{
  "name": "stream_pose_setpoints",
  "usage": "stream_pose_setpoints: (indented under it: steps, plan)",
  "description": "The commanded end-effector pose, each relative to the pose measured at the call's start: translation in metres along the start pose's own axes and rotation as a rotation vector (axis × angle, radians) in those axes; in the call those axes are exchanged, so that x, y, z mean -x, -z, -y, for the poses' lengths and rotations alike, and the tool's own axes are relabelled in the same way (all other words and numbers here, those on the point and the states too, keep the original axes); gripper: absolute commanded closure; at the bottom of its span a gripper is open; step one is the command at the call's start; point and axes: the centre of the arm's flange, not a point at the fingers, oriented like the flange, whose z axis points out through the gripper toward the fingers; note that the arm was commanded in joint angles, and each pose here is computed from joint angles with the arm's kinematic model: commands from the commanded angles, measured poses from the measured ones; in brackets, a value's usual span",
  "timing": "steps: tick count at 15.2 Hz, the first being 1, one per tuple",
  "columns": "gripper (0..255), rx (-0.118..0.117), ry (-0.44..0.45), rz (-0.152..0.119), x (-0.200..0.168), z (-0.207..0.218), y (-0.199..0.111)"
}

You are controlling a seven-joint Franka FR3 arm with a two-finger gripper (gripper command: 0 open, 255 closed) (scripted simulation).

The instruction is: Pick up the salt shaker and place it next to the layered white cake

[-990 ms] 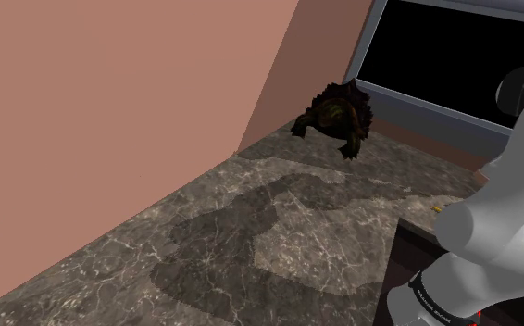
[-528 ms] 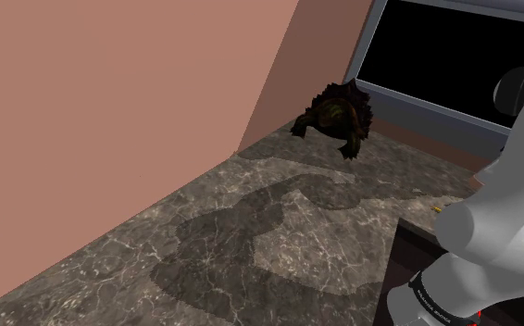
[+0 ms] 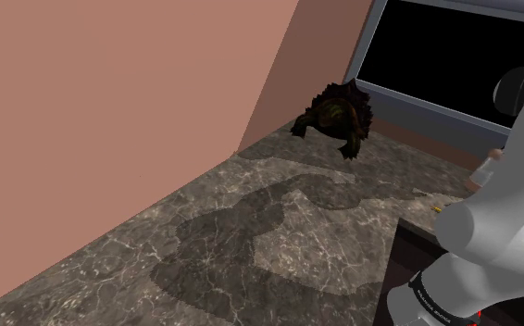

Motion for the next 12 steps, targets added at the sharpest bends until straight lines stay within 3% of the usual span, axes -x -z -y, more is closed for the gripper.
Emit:
stream_pose_setpoints:
  steps: [1, 3, 7, 12]
  plan:
    - [0, 0.000, 0.000, 0.000, 0.000, 0.000, 0.000]
    - [0, 0.000, 0.000, 0.000, 0.000, 0.000, 0.000]
    - [0, 0.000, 0.000, 0.000, 0.000, 0.000, 0.050]
    - [0, 0.000, 0.000, 0.000, 0.000, 0.000, 0.050]
